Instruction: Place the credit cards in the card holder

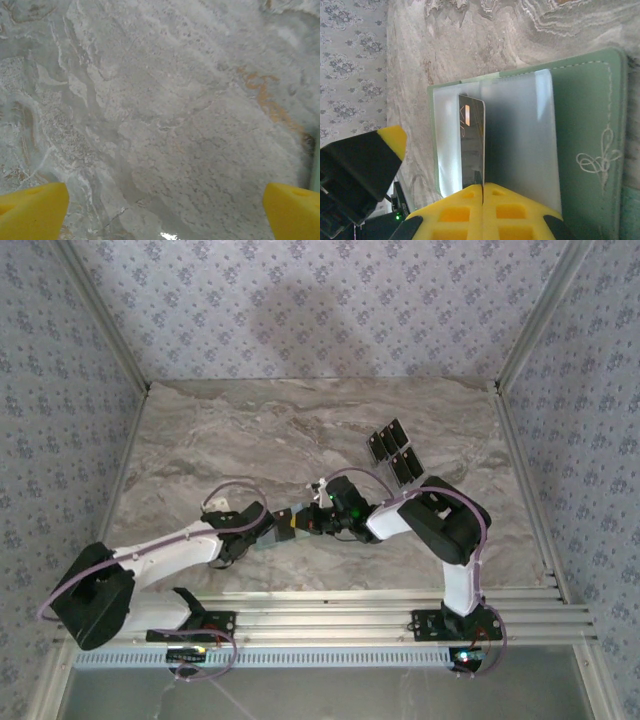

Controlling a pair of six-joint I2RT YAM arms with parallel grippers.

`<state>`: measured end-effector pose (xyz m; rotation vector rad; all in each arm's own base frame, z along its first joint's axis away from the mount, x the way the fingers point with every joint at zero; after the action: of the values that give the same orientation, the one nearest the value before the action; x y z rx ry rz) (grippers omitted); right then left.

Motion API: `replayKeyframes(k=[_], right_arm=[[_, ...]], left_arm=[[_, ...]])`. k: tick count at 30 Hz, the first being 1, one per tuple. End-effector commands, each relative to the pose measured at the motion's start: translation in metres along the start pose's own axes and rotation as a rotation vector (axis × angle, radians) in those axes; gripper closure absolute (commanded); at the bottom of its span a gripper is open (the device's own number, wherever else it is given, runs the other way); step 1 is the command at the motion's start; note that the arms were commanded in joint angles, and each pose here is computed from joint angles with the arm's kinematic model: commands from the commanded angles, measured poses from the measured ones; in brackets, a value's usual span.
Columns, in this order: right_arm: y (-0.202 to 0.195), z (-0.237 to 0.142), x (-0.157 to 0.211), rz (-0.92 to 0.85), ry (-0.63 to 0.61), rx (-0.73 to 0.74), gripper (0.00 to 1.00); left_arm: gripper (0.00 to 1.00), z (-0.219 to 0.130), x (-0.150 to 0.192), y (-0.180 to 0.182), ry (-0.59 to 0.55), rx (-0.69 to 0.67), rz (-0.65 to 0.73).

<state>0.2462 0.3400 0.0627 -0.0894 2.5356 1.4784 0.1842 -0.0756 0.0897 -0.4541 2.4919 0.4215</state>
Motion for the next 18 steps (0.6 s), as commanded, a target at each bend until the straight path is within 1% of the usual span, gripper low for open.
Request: replayKeyframes(k=[1, 5, 8, 18], right_arm=[[-0.009, 0.005, 0.004, 0.028, 0.040, 0.037, 1.00], [-0.008, 0.009, 0.003, 0.028, 0.050, 0.037, 1.00], [-0.006, 0.013, 0.003, 0.027, 0.059, 0.038, 1.00], [0.002, 0.028, 0.008, 0.013, 0.092, 0.038, 1.00]], left_arm=[[0.00, 0.008, 0.009, -0.001, 0.038, -0.015, 0.028], [0.01, 0.014, 0.015, -0.005, 0.068, -0.021, 0.048], [0.01, 0.016, 0.015, -0.011, 0.066, -0.001, 0.040], [0.01, 0.020, 0.019, -0.015, 0.075, 0.014, 0.048]])
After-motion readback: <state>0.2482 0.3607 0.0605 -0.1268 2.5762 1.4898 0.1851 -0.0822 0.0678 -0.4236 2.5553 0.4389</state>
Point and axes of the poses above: each hand's point on the last joint's axis, 136 mm out from that joint toward the fingers, its own z axis out along the fingers, its own y axis along the line the jaws close on, x = y × z, the point moved 5 cm from there along -z, back along the fingers, and after that the axes turned 2 degrees about z, right-handed, at the moved point
